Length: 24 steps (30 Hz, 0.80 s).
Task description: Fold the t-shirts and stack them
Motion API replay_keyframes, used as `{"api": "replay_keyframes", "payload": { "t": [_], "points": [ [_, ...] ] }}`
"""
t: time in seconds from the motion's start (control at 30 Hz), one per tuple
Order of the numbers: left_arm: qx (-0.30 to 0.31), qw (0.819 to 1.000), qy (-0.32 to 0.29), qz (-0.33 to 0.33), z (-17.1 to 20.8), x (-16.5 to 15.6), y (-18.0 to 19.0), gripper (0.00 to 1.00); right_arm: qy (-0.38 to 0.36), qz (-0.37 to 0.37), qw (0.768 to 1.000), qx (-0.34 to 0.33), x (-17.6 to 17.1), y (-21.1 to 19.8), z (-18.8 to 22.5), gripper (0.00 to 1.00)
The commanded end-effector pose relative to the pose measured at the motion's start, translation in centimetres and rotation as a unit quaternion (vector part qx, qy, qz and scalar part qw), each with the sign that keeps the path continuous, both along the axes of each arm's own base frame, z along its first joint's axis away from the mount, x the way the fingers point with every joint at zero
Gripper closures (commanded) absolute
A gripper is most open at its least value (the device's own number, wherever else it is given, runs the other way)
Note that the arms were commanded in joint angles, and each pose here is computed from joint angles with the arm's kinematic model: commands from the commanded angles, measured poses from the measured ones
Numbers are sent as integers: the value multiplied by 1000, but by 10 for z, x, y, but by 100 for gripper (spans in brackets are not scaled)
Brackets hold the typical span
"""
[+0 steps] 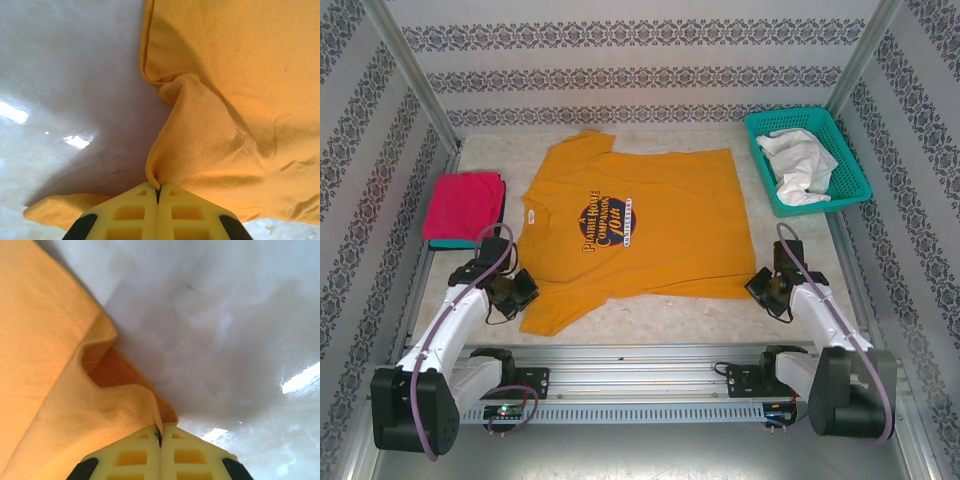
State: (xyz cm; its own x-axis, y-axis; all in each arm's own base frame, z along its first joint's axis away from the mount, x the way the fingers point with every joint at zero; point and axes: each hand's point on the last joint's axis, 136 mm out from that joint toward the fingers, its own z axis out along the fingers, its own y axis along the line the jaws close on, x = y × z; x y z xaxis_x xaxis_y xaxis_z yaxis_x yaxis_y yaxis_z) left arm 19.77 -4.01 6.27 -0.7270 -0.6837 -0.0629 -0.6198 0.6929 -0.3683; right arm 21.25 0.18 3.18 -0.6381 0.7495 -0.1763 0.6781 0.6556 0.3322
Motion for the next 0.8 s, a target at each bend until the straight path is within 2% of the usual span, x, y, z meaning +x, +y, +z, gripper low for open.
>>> {"api": "replay_keyframes", "payload": {
  "t": [0.0,0.13,0.33,0.47,0.77],
  "points": [
    [-19,999,-41,17,20,17,3,100,-39,-25,998,-31,4,-15,21,100],
    [-29,998,-52,24,32,23,8,100,-62,-34,996,-50,2,-22,36,100],
    [-62,996,-36,56,19,15,13,100,-32,-37,996,-76,-22,-31,24,100],
    [-98,991,-38,78,8,16,9,100,-34,-36,997,-61,-17,-27,22,100],
    [-100,992,-17,71,-9,12,8,100,-31,-18,999,-21,-14,-12,13,100]
  ]
}}
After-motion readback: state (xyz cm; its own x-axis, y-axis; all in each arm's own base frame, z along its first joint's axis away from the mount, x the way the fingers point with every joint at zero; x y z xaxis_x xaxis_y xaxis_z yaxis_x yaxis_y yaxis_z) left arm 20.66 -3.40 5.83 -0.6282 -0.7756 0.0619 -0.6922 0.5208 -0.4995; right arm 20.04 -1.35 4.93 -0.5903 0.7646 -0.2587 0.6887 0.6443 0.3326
